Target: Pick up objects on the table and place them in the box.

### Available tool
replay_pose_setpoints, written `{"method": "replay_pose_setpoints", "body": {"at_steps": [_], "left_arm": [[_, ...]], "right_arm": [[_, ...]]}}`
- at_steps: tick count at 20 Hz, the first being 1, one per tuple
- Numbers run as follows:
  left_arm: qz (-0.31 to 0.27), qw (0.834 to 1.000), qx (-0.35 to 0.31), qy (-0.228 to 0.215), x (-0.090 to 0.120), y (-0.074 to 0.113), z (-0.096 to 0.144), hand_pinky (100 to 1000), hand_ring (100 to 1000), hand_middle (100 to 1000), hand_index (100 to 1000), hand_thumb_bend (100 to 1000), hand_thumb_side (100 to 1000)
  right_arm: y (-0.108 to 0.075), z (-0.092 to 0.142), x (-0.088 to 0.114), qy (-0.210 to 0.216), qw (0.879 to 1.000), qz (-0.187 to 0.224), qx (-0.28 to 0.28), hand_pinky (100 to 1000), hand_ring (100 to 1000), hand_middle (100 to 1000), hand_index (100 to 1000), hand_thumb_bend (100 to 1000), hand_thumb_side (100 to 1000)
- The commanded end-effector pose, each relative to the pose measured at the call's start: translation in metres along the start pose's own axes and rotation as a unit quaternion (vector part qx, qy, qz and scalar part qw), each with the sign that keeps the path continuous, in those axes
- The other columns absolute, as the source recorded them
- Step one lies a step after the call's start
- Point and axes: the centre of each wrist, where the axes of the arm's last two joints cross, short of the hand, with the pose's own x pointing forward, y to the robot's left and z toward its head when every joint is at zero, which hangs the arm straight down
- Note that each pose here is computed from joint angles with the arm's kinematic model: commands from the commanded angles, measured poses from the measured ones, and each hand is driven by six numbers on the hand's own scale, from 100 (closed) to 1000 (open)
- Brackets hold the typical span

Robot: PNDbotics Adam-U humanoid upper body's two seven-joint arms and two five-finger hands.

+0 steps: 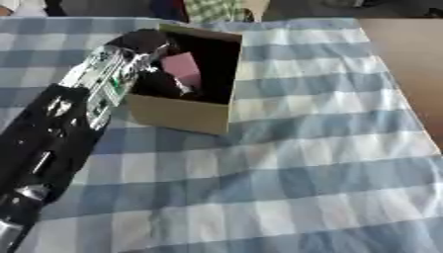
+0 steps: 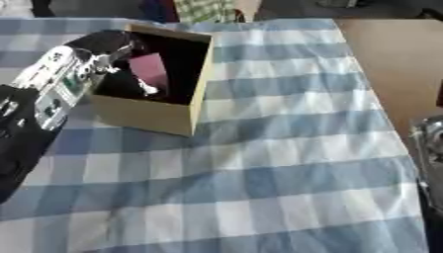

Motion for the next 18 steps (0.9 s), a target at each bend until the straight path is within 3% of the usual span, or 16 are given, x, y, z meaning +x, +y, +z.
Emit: {"method": "replay_pose_setpoints", "body": {"at_steps": [1, 2, 6, 12, 18], "left_arm": [[-0.016, 1.0, 0.014, -0.004, 0.001, 0.018, 0.006, 533, 682, 771, 857, 946, 653], [-0.02, 1.0, 0.018, -0.004, 0.002, 0.021, 0.007, 541, 697, 789, 876, 1000, 707], [-0.038, 0.999, 0.03, 0.013, 0.004, 0.031, 0.011, 590, 753, 831, 899, 1000, 760], [-0.049, 0.997, 0.057, 0.031, 0.006, 0.042, 0.017, 568, 736, 811, 882, 1000, 814], [-0.036, 0.992, 0.119, 0.032, 0.009, 0.066, 0.032, 539, 709, 789, 874, 1000, 869]], "right_arm": [[-0.004, -0.006, 0.003, -0.012, 1.0, 0.0, -0.005, 853, 676, 620, 735, 100, 988], [-0.004, -0.006, 0.003, -0.012, 1.0, 0.0, -0.004, 853, 676, 621, 735, 100, 988], [-0.004, -0.005, 0.003, -0.011, 1.0, 0.0, -0.004, 853, 676, 620, 734, 100, 987], [-0.005, -0.005, 0.002, -0.01, 1.0, 0.001, -0.005, 853, 677, 621, 735, 100, 988], [-0.006, -0.004, 0.002, -0.008, 1.0, 0.002, -0.005, 853, 678, 622, 735, 100, 986]]}}
